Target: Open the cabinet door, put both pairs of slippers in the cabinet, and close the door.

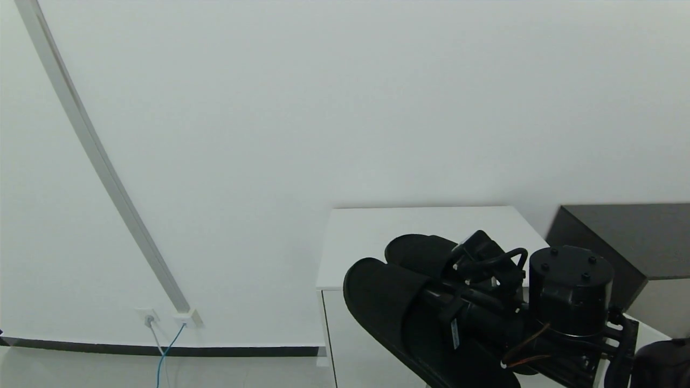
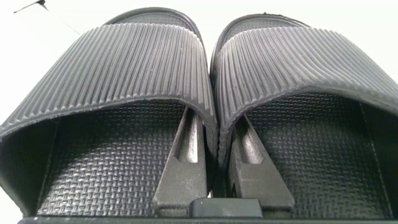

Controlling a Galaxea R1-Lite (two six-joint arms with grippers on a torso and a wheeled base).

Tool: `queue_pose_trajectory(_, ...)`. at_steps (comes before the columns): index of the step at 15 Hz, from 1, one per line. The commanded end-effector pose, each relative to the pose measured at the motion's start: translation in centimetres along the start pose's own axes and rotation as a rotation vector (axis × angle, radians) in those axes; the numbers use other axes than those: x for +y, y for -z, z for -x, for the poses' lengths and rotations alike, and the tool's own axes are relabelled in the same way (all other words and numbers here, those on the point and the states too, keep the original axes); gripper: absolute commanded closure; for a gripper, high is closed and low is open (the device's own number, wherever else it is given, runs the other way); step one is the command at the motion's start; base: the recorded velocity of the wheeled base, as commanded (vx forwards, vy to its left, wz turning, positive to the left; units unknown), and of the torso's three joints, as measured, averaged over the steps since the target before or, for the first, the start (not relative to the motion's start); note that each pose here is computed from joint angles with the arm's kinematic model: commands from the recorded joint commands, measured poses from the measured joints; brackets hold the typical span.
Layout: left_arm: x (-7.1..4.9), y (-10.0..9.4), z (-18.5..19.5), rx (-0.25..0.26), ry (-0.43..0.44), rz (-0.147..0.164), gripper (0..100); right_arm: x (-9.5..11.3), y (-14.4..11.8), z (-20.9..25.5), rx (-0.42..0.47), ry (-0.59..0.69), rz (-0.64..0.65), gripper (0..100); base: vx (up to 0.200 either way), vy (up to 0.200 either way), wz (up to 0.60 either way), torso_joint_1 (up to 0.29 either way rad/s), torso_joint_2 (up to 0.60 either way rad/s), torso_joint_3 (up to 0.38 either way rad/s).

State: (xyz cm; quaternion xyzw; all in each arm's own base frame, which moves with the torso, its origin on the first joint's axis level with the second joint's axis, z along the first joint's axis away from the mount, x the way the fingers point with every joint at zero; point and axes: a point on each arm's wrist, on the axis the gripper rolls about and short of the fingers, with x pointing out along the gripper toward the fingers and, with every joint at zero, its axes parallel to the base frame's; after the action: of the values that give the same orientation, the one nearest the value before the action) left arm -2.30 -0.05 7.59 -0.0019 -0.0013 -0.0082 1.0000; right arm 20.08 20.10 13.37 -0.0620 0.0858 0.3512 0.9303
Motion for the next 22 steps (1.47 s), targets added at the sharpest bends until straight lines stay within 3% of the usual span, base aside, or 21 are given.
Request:
queue_pose_trajectory(1, 0.0, 0.0, 0.0, 0.001, 0.0, 0.001, 100, 0.1, 0.2, -0.1, 0.006, -0.002, 0.002, 100, 0.0, 0.0, 0.0, 0.0, 0.0, 0.0)
queue_pose_trajectory(22, 0.0, 0.0, 0.0, 0.001, 0.0, 0.001, 100, 0.3, 1.3, -0.4, 0.047, -0.013, -0.002, 100, 0.0, 0.0, 0.0, 0.0, 0.0, 0.0)
